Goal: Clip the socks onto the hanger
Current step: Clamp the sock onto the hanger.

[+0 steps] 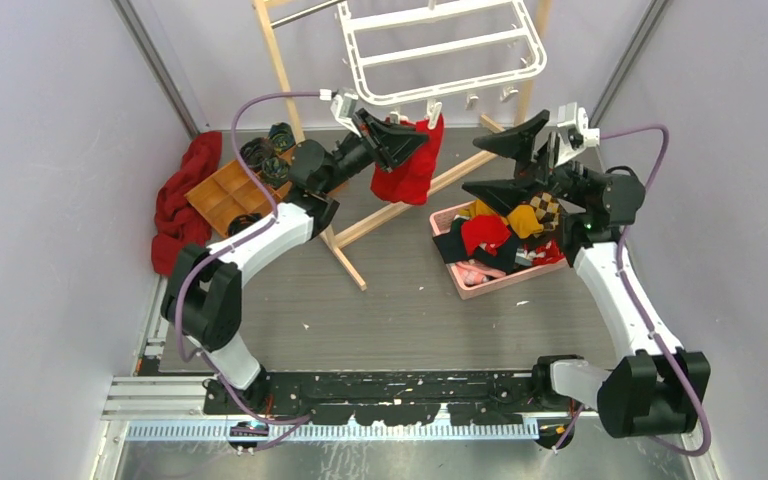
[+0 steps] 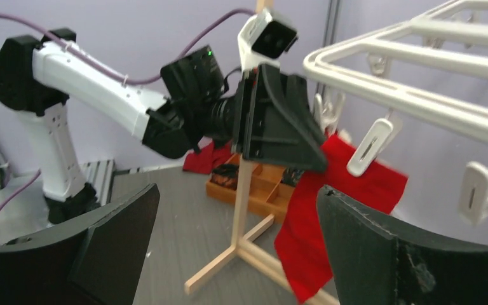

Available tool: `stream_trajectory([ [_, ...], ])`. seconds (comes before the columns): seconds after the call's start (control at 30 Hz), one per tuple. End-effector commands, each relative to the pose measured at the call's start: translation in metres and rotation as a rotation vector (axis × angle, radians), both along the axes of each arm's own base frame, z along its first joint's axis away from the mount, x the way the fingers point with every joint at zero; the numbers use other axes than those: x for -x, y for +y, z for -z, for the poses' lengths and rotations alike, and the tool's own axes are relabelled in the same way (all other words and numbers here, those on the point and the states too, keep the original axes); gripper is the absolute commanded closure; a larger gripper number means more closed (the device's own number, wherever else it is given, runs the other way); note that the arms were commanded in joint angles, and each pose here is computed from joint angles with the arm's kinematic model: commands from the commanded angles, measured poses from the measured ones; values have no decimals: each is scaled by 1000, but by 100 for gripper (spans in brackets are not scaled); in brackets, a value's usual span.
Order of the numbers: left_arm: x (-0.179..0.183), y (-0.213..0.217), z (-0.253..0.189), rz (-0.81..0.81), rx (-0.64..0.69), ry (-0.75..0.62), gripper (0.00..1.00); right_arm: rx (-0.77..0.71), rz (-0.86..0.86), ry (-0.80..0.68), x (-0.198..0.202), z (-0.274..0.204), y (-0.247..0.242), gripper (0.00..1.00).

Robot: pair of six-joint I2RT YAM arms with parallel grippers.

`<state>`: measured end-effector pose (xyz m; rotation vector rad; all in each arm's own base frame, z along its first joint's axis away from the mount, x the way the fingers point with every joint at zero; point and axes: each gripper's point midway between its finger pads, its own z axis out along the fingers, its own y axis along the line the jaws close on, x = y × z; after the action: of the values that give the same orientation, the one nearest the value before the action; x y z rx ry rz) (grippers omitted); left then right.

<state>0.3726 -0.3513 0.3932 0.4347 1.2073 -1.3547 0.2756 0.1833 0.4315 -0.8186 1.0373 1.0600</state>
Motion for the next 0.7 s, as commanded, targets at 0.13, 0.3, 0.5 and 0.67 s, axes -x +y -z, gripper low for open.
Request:
stream_trajectory([
  [0.13, 19, 34, -34, -108, 34, -63, 52, 212, 29, 155, 29, 47, -31, 0],
  [0.3, 36, 57, -27, -188, -17, -28, 34, 395, 184, 227, 41, 89, -51, 0],
  [0.5, 60, 80, -10, -242, -115, 40, 25, 449, 302, 479, 33, 128, -70, 0],
  [0.67, 85, 94, 2, -238, -187, 98, 23, 497, 347, 585, 32, 156, -81, 0],
])
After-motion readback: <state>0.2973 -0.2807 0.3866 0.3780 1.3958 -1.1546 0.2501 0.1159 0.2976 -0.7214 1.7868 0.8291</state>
